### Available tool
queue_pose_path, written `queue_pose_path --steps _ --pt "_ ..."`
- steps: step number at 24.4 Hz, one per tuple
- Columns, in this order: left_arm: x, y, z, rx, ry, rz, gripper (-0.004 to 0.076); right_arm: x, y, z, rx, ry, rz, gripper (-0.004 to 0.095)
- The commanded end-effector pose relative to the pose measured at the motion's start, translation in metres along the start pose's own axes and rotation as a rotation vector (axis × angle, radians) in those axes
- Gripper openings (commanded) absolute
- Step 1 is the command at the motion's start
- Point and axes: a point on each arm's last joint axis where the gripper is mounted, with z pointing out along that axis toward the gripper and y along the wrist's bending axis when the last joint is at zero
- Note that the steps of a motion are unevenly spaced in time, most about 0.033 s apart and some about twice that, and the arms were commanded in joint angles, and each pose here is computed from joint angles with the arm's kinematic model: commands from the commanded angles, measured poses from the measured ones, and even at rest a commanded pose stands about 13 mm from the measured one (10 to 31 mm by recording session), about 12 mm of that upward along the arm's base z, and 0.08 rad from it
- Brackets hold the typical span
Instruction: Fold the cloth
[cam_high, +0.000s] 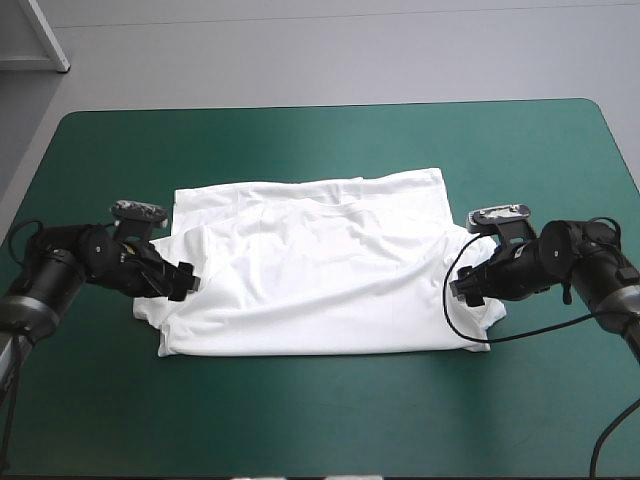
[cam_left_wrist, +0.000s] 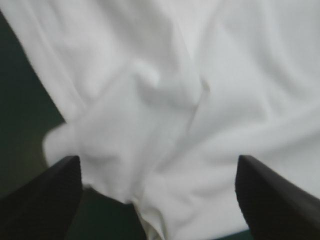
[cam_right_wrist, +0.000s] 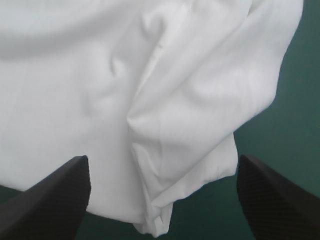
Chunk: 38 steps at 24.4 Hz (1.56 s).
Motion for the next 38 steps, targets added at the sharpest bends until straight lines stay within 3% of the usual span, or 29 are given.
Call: queue_pose_path --steps 1,8,15,20,28,38 --pt "-0.014 0.002 -0.055 -0.098 -0.222 -0.004 0.0613 -0.015 0.002 -0.025 0.011 -0.118 -0.015 0.0763" --pt "-0.004 0.013 -0.081 -0.264 -0.293 -0.066 0.0613 -0.018 0.004 -0.028 0.001 -0.127 -0.010 0.0742" --pt "0.015 0.044 -0.031 -0.193 -0.293 -0.276 0.0608 -0.013 0.010 -0.028 -0.072 -0.078 -0.003 0.0698" --pt "0.013 0.075 0.029 -0.114 -0.178 -0.370 0.0580 -0.013 0.015 -0.028 -0.123 -0.079 0.007 0.0698" --pt "0.004 0.071 0.061 -0.056 -0.167 -0.380 0.0570 -0.012 0.015 -0.028 -0.123 -0.071 0.005 0.0694" --pt "0.015 0.063 0.073 0.003 -0.083 -0.426 0.0336 -0.013 0.015 -0.032 -0.114 -0.095 -0.007 0.0642"
